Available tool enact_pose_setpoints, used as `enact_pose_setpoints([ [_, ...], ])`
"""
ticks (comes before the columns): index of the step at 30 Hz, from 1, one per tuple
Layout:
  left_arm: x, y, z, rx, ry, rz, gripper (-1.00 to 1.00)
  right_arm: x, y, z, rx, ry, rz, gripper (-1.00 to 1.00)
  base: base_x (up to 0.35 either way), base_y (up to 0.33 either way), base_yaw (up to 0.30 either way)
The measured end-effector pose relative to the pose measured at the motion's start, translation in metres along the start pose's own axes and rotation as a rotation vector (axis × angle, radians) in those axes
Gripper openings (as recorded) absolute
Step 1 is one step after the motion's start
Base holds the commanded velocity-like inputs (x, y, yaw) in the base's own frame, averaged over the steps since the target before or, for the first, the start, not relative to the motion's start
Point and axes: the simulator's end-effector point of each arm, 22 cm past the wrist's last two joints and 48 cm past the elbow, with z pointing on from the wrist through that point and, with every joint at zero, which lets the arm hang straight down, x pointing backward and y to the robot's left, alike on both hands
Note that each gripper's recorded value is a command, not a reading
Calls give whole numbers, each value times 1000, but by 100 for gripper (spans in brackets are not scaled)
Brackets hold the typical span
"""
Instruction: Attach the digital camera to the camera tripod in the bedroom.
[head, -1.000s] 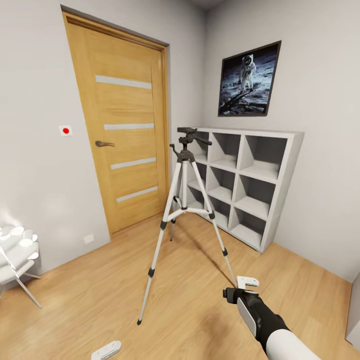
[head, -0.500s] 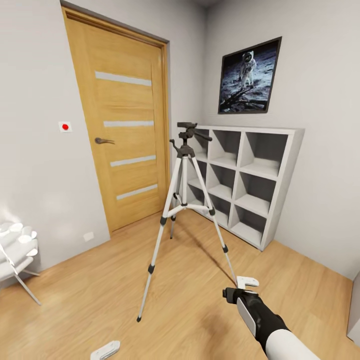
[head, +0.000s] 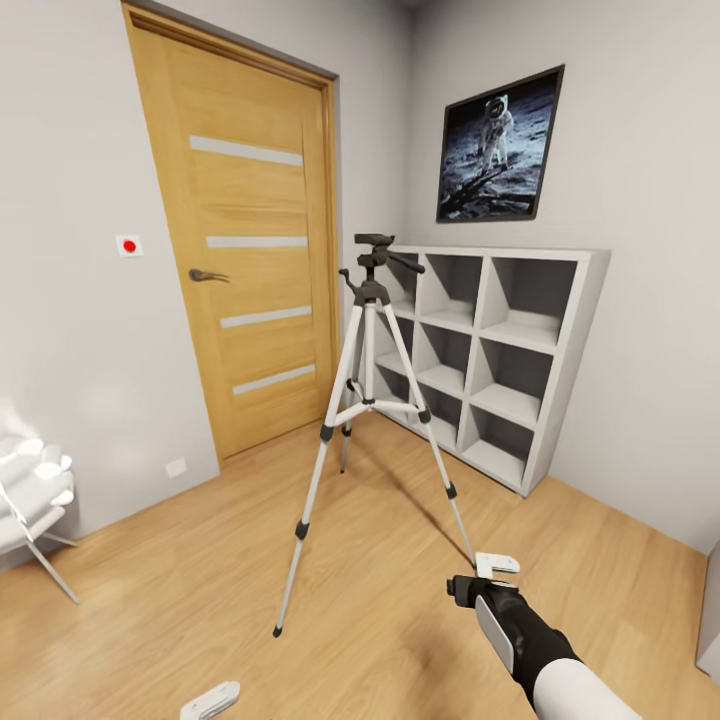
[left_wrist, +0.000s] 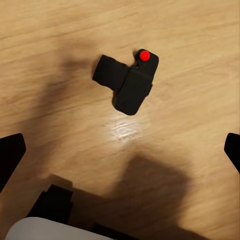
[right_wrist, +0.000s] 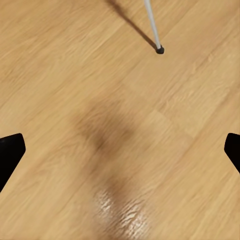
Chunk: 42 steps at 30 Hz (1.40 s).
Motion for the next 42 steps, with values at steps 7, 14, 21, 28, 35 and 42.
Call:
enact_pose_setpoints([
  [7,6,1,13,2,-3,-1,100,12,2,9,-2,2,-1,100,0,0,0],
  [14,0,4,25,0,-63,-24,100,22,2,18,-3,-4,1,100,0,0,0],
  [21,-21,7,29,7,-122,-33,100,34,2,27,-4,-4,4,100,0,0,0],
  [28,-129,-38,-14,41,-263,-33,100,45,-1,36,0,-5,1,100,0,0,0],
  [35,-180,-56,-18,46,-351,-80,100,55,-5,46,5,-12,1,100,0,0,0],
  [42,-181,-55,-8,36,-385,-81,100,67,-6,55,7,-15,-1,100,0,0,0],
])
